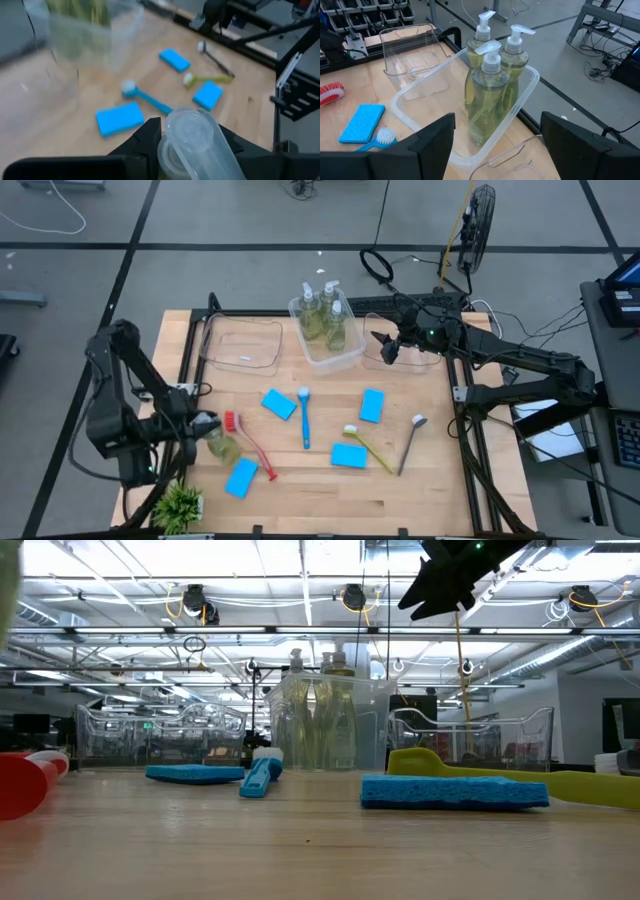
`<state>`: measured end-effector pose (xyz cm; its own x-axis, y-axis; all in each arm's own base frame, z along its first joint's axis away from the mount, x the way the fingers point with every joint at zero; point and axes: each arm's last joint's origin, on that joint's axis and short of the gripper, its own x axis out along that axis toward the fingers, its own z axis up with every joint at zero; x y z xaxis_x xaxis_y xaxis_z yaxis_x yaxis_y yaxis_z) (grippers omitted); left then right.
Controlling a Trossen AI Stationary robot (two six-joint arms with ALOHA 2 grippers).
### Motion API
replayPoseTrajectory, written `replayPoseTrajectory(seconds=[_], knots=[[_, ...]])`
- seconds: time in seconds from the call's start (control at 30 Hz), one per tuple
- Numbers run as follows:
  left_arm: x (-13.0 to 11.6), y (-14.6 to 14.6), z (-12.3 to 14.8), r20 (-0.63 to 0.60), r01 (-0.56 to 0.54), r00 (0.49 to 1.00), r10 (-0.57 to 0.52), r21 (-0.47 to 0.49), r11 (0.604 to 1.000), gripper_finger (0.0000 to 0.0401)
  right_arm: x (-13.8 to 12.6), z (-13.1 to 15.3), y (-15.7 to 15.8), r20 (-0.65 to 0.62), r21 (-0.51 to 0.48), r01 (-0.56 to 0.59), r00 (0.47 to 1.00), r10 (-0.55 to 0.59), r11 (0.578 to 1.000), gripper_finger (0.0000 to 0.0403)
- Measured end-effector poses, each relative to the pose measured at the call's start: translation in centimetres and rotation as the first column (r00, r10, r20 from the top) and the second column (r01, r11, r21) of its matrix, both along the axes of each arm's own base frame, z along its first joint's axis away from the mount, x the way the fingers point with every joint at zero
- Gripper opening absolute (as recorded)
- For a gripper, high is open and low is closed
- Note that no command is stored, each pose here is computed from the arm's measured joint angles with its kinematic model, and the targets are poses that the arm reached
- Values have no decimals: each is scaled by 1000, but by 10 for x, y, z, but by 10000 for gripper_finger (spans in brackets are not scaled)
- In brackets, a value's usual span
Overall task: Pick & Place Kitchen Sink Supplies
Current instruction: Put the yellow soap dispenser into the white bin
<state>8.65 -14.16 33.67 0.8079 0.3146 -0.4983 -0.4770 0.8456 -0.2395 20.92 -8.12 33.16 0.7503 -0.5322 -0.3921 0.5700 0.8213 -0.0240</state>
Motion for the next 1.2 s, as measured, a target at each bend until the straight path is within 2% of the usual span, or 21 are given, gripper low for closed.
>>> replayPoseTrajectory(seconds=[0.23,0.4,0.7,0.9,1.03,1.1,1.2], knots=[[24,19,57,60,-23,998,17,114,993,109,0,0,0,-10,-14,-7,1000,7,1000,279],[49,33,88,114,-73,992,47,240,968,109,0,0,0,-11,-15,-8,1000,8,1000,279],[106,62,129,195,-165,977,84,447,879,109,0,0,0,-13,-17,-9,1000,9,1000,279],[140,85,142,241,-228,964,112,531,816,109,0,0,0,-13,-17,-9,1000,9,1000,279],[161,100,142,268,-251,956,116,551,796,109,0,0,0,-15,-19,-16,1000,16,1000,279],[171,106,141,282,-246,954,99,551,797,109,2,1,1,-8,-27,-83,997,82,996,279],[182,114,141,326,-240,943,64,534,811,109,7,11,4,82,-83,-240,966,246,967,279]])
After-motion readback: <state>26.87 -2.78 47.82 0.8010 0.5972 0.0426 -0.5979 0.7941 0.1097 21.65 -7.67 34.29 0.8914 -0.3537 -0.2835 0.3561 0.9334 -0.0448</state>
